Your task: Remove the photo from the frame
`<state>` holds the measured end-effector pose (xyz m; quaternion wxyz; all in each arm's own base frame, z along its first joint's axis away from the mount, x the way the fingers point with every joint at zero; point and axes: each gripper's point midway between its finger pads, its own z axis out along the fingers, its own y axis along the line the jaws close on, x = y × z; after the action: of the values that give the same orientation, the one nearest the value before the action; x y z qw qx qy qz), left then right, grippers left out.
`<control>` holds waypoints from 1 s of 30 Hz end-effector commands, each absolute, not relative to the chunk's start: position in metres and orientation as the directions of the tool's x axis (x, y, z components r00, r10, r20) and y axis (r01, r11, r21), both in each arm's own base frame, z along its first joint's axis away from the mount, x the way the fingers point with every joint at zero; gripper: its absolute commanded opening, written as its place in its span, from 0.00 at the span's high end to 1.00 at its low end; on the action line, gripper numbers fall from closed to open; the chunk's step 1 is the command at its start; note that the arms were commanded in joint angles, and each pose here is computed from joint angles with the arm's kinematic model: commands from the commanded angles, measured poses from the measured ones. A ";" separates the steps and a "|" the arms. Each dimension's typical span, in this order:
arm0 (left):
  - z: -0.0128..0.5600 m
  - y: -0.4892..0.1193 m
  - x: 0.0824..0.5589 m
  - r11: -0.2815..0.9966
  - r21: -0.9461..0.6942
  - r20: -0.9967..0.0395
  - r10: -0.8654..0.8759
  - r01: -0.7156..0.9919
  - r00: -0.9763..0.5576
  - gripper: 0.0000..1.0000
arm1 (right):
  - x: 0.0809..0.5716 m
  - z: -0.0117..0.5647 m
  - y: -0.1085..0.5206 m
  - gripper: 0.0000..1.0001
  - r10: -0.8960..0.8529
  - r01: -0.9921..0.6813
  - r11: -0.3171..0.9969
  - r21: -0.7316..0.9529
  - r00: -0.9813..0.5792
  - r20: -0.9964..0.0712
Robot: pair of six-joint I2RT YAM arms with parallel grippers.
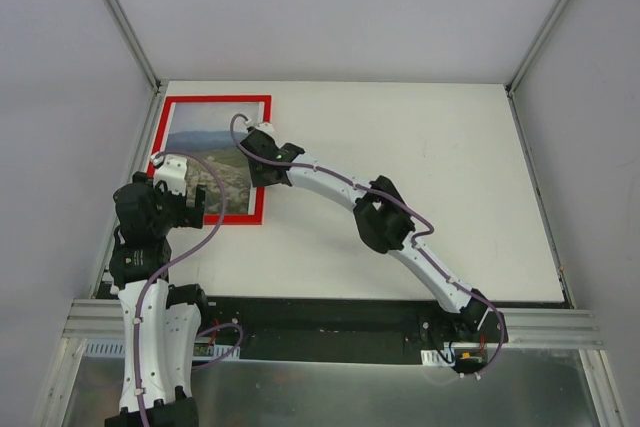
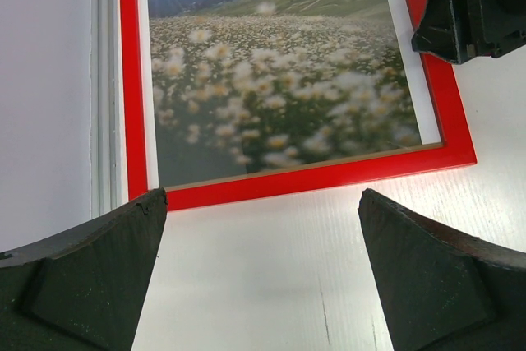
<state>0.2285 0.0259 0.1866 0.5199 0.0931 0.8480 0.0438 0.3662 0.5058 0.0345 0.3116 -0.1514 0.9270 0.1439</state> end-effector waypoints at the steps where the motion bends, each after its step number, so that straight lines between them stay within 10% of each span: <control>1: 0.196 0.024 0.231 0.979 0.165 -0.886 0.202 0.122 -0.417 0.01 | 0.358 0.035 0.471 0.73 -0.175 -0.289 0.948 0.136 -0.826 -0.535; 30: 0.208 -0.018 0.251 0.931 0.066 -0.903 0.208 0.359 -0.375 0.01 | 0.387 0.043 0.203 0.99 0.059 0.019 0.994 0.106 -0.920 -0.388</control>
<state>0.2397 -0.0037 0.1821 0.5044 0.1501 0.8494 -0.0397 0.3997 0.2372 0.0314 0.1939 0.0151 0.9775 0.0818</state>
